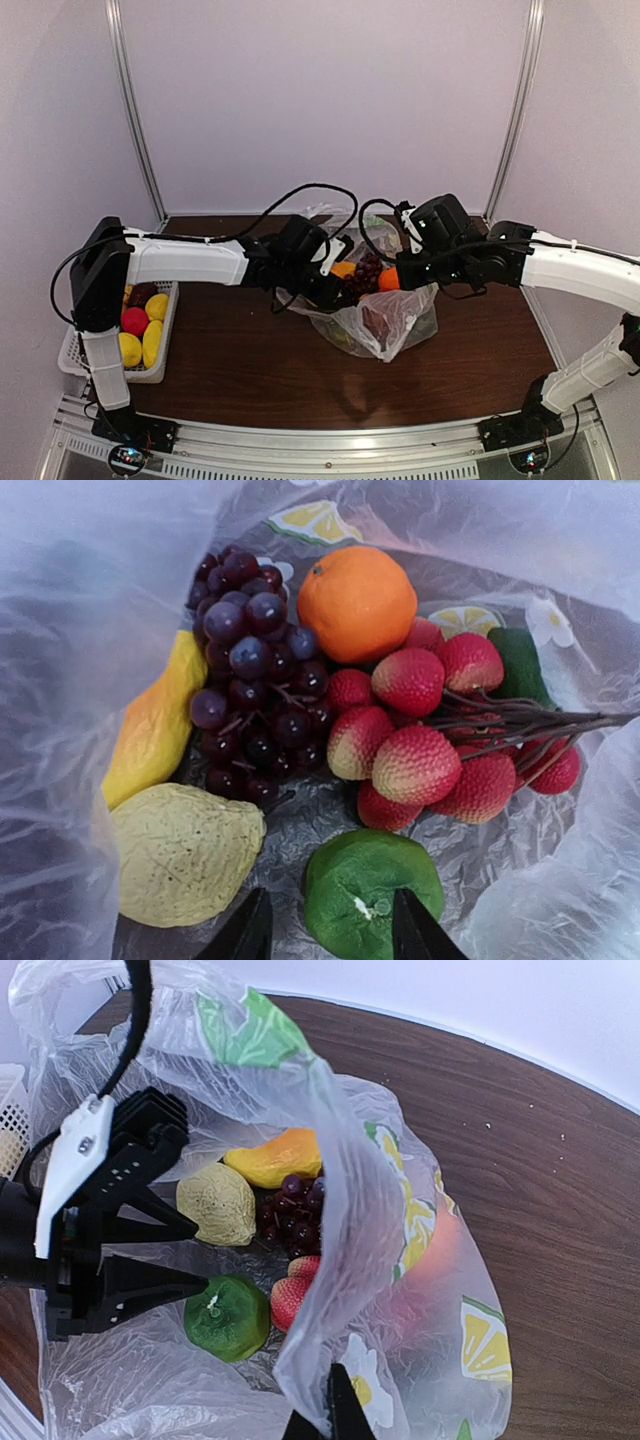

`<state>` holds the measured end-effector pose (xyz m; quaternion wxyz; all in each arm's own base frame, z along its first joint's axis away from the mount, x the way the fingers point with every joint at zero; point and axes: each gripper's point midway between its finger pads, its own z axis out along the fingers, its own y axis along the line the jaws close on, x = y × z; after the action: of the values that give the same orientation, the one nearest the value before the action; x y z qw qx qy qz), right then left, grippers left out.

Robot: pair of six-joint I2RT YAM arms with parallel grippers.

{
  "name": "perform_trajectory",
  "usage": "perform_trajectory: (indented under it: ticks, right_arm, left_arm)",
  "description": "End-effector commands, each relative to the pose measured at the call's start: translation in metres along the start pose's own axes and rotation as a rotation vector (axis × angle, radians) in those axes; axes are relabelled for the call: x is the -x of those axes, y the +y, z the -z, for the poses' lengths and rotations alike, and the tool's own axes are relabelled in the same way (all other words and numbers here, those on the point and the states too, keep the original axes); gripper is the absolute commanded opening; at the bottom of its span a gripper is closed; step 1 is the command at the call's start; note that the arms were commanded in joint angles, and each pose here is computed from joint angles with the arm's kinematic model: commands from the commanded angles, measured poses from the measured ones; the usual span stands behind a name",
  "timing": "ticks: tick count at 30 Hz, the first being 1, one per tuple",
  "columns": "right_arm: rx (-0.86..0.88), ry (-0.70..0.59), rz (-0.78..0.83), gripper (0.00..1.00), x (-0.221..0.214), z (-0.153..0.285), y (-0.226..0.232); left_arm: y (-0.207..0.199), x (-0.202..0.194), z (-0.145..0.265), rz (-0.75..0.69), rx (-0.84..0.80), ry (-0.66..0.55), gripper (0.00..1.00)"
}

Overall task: Untie the knot of the plastic bag and take out the fruit
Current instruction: Pick up the fake fruit from the takeout bag.

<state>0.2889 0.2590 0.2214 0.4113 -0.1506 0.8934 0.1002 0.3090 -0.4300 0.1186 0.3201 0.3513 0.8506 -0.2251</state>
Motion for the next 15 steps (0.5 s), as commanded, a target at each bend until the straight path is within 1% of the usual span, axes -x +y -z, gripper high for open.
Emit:
perform_trajectory:
  ticks: [1, 4, 8, 10, 12, 15]
  right_arm:
    - [0.003, -0.013, -0.021, 0.0, 0.002, 0.005, -0.003]
    - [0.003, -0.007, -0.018, 0.0, 0.0, 0.005, -0.003]
    - [0.0, -0.006, -0.022, 0.0, 0.0, 0.006, -0.004]
    - [-0.001, -0.005, -0.021, 0.0, -0.001, 0.006, -0.005]
    - [-0.003, -0.003, -0.021, 0.0, -0.001, 0.006, -0.005]
    - [-0.006, 0.0, -0.019, 0.0, -0.001, 0.005, -0.005]
  left_arm:
    - [0.001, 0.009, -0.013, -0.068, -0.004, -0.007, 0.46]
    - [0.013, 0.007, -0.027, -0.081, 0.036, 0.013, 0.52]
    - [0.032, 0.005, -0.041, -0.085, 0.076, 0.033, 0.57]
    - [0.045, 0.008, -0.041, -0.099, 0.14, 0.022, 0.59]
    - [0.053, 0.014, -0.039, -0.112, 0.188, 0.007, 0.63]
    - [0.064, 0.02, -0.038, -0.113, 0.22, -0.005, 0.68]
